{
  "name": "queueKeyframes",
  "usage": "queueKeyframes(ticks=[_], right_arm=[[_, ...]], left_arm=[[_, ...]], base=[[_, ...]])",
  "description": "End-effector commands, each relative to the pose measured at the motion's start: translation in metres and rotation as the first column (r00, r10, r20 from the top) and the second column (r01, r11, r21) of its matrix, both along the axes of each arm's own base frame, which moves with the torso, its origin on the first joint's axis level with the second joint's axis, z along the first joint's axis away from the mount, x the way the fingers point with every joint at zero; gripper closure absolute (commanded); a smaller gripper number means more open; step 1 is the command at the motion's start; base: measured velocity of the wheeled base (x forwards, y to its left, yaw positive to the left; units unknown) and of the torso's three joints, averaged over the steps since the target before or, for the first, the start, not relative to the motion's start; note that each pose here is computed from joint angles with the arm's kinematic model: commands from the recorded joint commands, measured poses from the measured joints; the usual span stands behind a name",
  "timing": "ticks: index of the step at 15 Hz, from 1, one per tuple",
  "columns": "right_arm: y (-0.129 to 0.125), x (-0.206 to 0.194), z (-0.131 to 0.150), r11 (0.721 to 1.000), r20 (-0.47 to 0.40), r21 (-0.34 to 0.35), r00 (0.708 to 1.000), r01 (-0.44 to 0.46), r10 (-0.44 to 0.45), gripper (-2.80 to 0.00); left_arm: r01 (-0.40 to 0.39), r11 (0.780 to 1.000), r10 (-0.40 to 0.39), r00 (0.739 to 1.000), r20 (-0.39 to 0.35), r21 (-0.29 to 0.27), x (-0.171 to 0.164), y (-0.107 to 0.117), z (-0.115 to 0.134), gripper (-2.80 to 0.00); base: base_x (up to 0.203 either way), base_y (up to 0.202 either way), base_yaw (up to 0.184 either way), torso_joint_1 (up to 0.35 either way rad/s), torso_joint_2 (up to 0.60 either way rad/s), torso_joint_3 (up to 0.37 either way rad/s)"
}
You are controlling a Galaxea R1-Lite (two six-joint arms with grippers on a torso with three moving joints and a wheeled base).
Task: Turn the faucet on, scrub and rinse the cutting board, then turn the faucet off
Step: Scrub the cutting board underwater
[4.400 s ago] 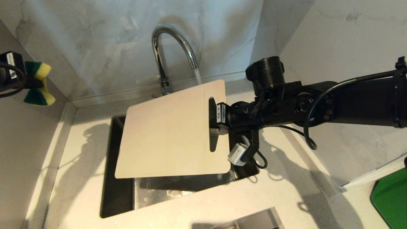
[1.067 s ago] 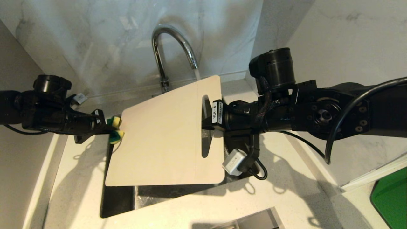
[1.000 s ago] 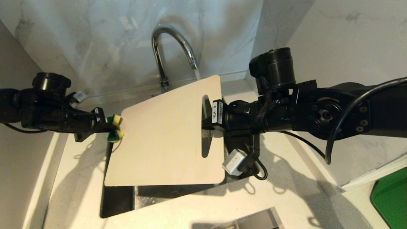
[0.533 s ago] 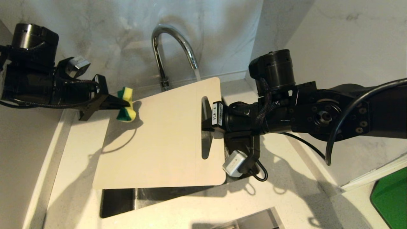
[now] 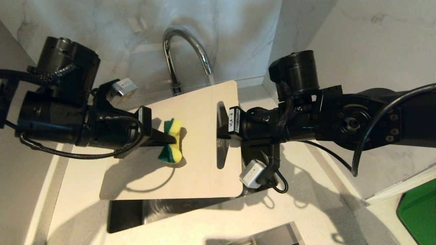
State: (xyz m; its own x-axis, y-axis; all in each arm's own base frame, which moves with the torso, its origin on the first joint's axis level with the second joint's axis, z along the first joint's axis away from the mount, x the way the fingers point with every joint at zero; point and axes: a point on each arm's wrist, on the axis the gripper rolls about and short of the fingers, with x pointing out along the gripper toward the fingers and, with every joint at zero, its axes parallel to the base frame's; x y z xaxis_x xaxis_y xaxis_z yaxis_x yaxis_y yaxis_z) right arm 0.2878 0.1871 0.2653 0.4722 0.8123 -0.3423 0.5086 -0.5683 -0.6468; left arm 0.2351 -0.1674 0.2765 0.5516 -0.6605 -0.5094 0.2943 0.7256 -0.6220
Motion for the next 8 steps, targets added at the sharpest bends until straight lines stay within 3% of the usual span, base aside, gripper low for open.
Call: queueKeyframes(ticks=[1,8], right_arm=[[-0.002,-0.002,0.002,1.0,0.015,-0.003,1.0,-0.007,0.007,0.0],[-0.003,-0.004,0.002,1.0,0.014,-0.004,1.0,-0.007,0.007,0.0]], left_arm=[[-0.042,0.999,0.043,0.999,-0.03,0.026,0.013,0.006,-0.031,0.0],[-0.163,0.985,0.167,0.984,-0.06,0.062,0.04,0.064,-0.071,0.0]], base=[[0.0,0.0,0.0,0.0,0.0,0.0],[0.0,0.0,0.0,0.0,0.0,0.0]])
